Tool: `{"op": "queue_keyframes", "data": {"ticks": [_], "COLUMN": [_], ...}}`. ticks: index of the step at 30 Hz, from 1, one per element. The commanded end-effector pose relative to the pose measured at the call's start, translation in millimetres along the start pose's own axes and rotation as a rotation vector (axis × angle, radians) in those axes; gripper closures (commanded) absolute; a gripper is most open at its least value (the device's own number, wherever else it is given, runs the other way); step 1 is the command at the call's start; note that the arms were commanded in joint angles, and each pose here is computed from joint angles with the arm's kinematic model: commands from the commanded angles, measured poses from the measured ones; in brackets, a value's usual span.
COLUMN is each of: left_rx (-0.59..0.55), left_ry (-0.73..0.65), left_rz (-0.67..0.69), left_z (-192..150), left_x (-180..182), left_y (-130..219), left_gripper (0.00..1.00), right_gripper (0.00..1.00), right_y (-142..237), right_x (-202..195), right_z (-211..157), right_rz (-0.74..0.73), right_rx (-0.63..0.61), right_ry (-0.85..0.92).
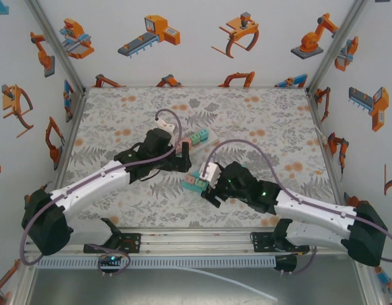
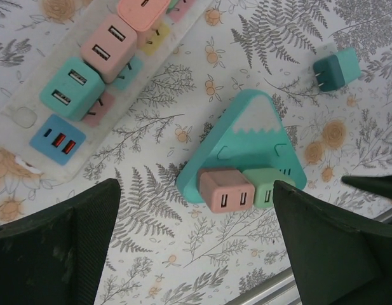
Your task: Pull the plug off the socket
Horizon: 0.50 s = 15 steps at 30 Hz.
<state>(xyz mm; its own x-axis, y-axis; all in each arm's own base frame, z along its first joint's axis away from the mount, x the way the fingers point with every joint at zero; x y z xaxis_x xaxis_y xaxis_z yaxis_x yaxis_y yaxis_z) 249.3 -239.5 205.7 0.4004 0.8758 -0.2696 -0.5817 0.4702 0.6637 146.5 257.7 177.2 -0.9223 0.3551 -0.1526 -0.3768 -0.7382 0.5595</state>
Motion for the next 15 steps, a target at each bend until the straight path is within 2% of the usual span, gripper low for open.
{"op": "queue_keyframes", "data": {"ticks": [1, 7, 15], "left_rx": [0.007, 0.065, 0.164], "left_ry": [0.071, 0.074, 0.11], "left_rz": [-0.07, -0.094, -0.116], "left_z": [12, 7, -14], "left_x": [-8, -5, -5], "left_y": [-12, -43, -77], "left_gripper": [0.02, 0.01, 0.09], "right_gripper": [0.31, 0.31, 0.36], "right_y": [-10, -31, -58], "right_x": [-5, -3, 0], "right_z": [10, 1, -4], "right_rz": [-0.042, -0.028, 0.001], "right_rx": [-0.006, 0.013, 0.01], "right_ry": [0.2, 0.257, 0.217]}}
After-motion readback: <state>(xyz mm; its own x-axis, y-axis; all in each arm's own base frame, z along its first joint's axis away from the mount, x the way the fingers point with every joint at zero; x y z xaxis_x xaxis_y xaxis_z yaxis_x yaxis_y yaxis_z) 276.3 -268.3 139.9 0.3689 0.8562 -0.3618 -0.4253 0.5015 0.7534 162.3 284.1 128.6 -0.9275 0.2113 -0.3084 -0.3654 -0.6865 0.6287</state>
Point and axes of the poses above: each hand's point on the last joint's axis, 136 mm out from that joint toward the fingers, its own y axis back along the fingers, its own x axis along the line the jaws close on, z = x × y, the point moved 5 cm from there along y, back along the fingers, and after that the axes turned 2 degrees about -y, right-handed, at the moved point
